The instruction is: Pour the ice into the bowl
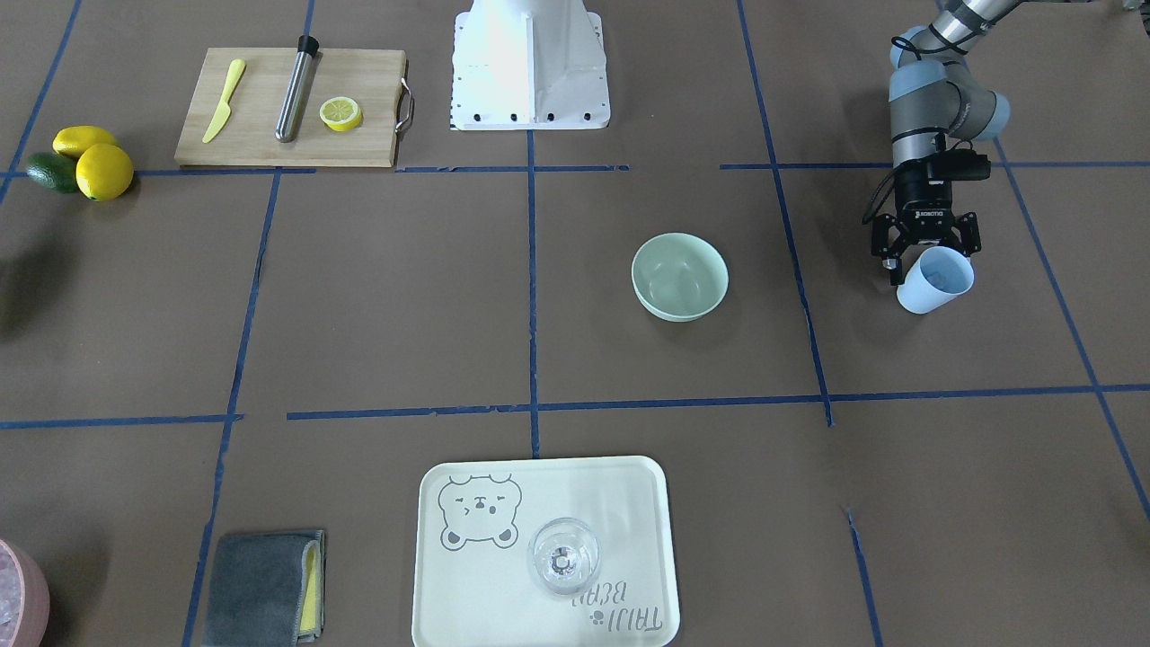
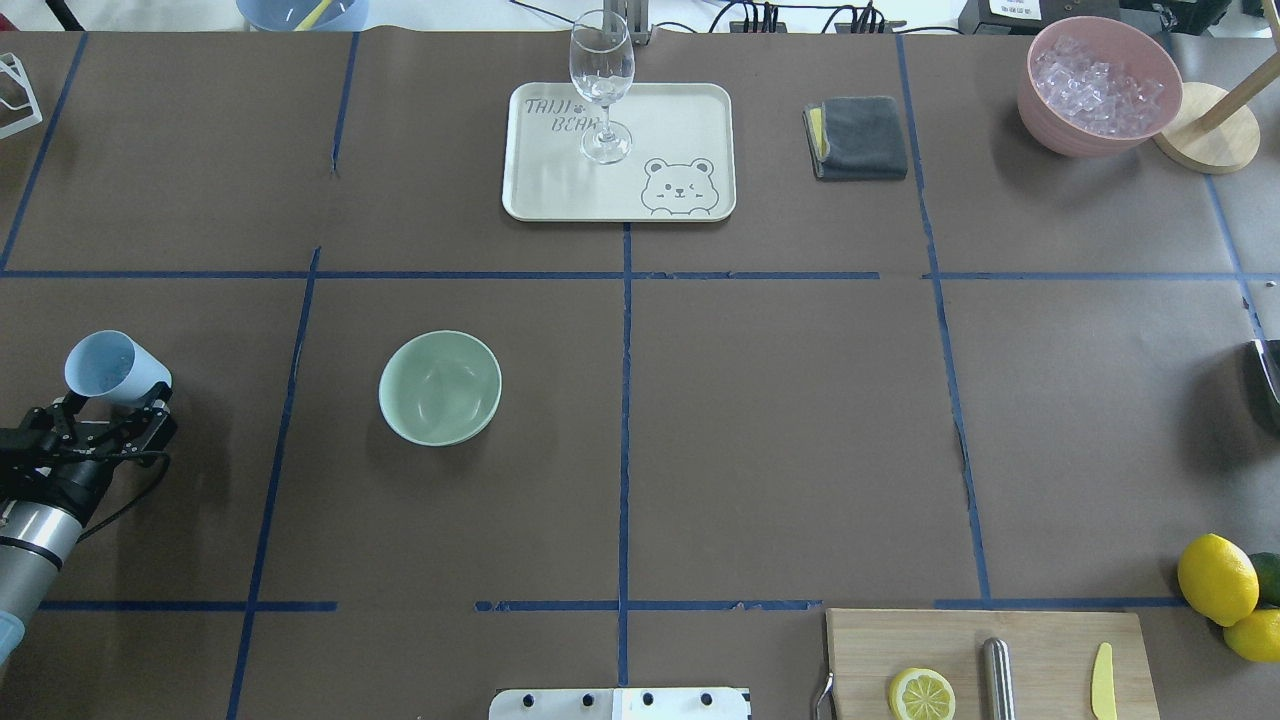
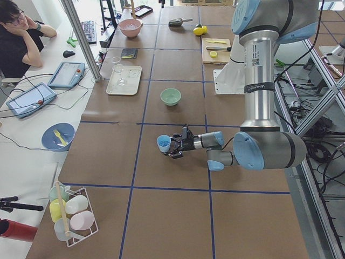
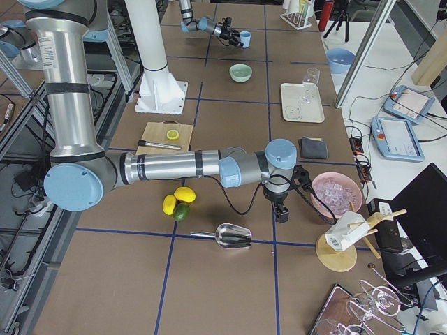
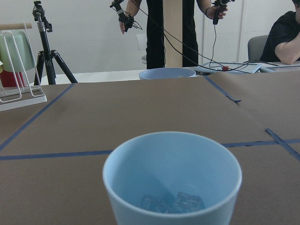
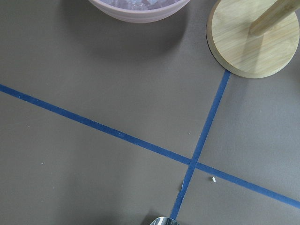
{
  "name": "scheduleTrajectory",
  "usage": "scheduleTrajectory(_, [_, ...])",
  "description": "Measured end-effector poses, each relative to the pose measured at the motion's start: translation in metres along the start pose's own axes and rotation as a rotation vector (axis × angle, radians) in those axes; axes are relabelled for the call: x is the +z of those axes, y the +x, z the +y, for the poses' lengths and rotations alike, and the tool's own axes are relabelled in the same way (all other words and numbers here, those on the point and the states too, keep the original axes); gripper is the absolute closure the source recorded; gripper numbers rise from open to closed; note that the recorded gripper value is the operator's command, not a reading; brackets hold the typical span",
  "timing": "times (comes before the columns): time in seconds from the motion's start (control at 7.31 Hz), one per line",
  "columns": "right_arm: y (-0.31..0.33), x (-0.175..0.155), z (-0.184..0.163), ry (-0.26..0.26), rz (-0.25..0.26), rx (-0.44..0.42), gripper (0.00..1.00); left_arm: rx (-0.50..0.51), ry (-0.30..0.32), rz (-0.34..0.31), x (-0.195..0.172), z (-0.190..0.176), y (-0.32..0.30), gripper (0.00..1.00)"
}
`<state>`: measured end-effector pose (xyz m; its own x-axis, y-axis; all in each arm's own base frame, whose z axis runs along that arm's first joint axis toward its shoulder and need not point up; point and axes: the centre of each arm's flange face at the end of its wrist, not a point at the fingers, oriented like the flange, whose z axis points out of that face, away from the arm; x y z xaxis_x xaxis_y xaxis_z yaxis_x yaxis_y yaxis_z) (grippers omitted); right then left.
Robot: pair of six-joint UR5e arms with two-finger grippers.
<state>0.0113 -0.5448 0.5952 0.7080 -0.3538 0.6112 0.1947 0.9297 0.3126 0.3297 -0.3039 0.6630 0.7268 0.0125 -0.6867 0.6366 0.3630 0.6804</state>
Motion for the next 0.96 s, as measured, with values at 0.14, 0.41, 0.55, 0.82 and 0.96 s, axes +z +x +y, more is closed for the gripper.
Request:
scheduleTrajectory(0.14, [0.000,0.000,0.000,0.000,0.000,0.000,0.00,-0.018,-0.004,-0.004,0.005,-0.003,-0.001,0.01])
scheduleTrajectory(0.41, [0.001,0.000,0.001,0.000,0.000,0.000,0.00,-0.062,0.006,-0.010,0.014,-0.011,0.004,0.01])
scheduleTrajectory(0.55, [0.001,0.000,0.001,0.000,0.000,0.000,0.00,-0.073,0.012,-0.011,0.017,-0.013,0.009,0.01])
scheduleTrajectory(0.82, [0.001,0.000,0.002,-0.001,0.000,0.001,0.00,-0.069,0.015,-0.021,0.021,-0.012,0.014,0.04])
scheduleTrajectory(0.96, [0.001,0.000,0.002,-0.001,0.000,0.001,0.00,-0.064,0.015,-0.025,0.021,-0.011,0.014,0.36])
